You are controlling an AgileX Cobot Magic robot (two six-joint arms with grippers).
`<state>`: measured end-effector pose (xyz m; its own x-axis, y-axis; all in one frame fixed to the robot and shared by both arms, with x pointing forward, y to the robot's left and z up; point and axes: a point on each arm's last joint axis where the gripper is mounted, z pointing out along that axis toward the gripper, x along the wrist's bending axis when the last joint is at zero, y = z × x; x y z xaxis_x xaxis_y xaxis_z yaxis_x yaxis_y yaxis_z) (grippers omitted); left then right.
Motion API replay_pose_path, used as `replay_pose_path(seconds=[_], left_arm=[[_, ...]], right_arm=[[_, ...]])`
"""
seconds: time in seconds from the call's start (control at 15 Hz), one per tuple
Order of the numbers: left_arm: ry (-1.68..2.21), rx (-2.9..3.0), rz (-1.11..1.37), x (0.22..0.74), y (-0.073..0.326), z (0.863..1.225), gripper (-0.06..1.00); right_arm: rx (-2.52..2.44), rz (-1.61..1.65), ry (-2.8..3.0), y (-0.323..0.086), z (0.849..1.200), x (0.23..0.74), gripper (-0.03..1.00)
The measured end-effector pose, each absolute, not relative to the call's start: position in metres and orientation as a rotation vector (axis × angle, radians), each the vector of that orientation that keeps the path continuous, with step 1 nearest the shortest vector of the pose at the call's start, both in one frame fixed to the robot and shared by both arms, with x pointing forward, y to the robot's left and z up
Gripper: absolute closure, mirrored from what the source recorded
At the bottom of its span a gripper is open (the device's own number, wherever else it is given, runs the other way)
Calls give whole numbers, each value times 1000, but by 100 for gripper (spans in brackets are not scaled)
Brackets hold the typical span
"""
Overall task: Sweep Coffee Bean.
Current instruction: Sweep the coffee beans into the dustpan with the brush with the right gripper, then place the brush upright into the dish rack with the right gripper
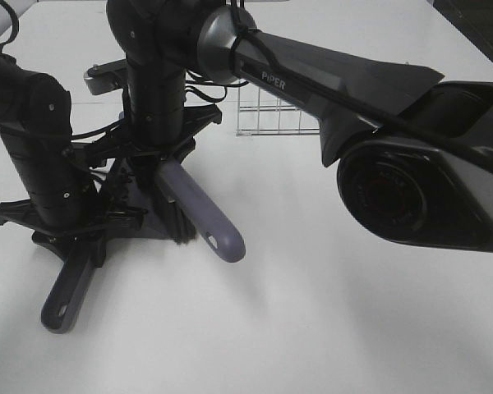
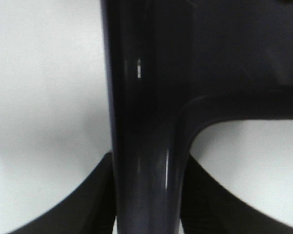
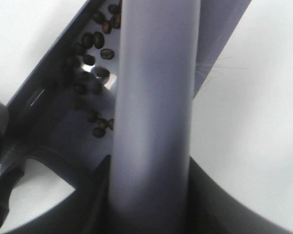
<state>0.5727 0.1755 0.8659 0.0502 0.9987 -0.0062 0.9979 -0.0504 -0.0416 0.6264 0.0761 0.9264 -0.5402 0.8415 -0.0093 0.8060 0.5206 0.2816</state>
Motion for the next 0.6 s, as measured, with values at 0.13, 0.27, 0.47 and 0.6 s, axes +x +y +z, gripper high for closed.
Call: replay_pose_path(seconds=[0.13,0.27,0.47,0.6], left_arm=[[-2146,-2261,50,573,175,866,59],[-2146,-2262,51,573,175,866,59],[-2146,-2262,51,573,175,866,59],[-2145,-2263,51,573,175,866,59]], right_arm=[[1383,370,2564,72,940,629,66],[1325,404,2491,65,970,631,66],[1276,470,2414,47,1015,637,66],[1293,506,2358,24,1041,648,66]])
